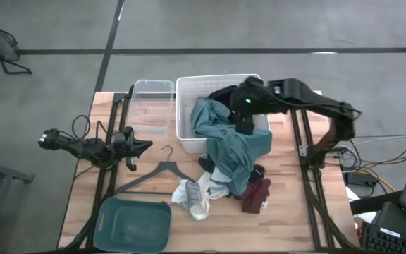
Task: Pick & Place Cloths
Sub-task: Put the green shirt into the white bin
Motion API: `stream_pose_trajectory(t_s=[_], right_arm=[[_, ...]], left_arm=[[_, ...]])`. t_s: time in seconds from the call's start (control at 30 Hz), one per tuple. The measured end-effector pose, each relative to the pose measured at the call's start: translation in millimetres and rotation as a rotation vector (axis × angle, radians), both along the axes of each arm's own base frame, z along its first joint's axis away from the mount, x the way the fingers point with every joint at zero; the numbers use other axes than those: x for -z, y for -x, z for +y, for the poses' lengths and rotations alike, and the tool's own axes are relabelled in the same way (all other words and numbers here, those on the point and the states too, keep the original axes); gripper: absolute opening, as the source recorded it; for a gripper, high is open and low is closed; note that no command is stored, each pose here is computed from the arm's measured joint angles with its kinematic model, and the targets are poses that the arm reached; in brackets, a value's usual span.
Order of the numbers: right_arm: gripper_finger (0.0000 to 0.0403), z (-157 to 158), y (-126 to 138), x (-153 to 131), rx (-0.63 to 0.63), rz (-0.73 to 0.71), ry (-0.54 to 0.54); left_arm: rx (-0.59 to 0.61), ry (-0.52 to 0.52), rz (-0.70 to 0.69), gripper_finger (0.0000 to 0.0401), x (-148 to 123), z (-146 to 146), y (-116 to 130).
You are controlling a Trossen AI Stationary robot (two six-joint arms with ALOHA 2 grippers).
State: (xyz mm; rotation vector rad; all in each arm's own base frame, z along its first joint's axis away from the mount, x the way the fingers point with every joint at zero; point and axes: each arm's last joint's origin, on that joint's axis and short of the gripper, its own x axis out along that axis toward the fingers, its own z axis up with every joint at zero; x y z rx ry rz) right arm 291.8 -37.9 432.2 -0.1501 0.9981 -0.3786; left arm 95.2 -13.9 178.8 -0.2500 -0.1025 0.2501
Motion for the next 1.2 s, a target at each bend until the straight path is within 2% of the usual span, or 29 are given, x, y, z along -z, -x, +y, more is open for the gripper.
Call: stream_pose_trajectory(t_s=[0.13, 0.27, 0.43, 0.57, 0.77, 0.93, 1.2], right_arm=[[0.0281, 29.6, 21.2, -1.8, -0.042, -0.030, -0.042], [0.0271, 56.1, 37.5, 11.2, -0.022, -0.013, -0.111], [0.0257, 83.2, 48.7, 43.1, 0.069, 0.040, -0.202], [0.0249, 98.9, 50.1, 74.3, 0.128, 0.103, -0.222], [0.0235, 105.1, 50.8, 117.6, 0.214, 0.187, -0.199], [0.0228, 103.4, 52.1, 144.0, 0.254, 0.190, -0.156], [0.0252, 105.6, 41.5, 175.1, 0.228, 0.080, -0.180]], left_arm=[[0.000, 0.000, 0.000, 0.0010, 0.0, 0.0, 0.0], [0.000, 0.000, 0.000, 0.0010, 0.0, 0.0, 0.0], [0.000, 0.000, 0.000, 0.0010, 0.0, 0.0, 0.0], [0.000, 0.000, 0.000, 0.0010, -0.1, 0.0, 0.0], [0.000, 0.000, 0.000, 0.0010, 0.0, 0.0, 0.0], [0.000, 0.000, 0.001, 0.0010, 0.0, 0.0, 0.0], [0.000, 0.000, 0.000, 0.0010, 0.0, 0.0, 0.0]])
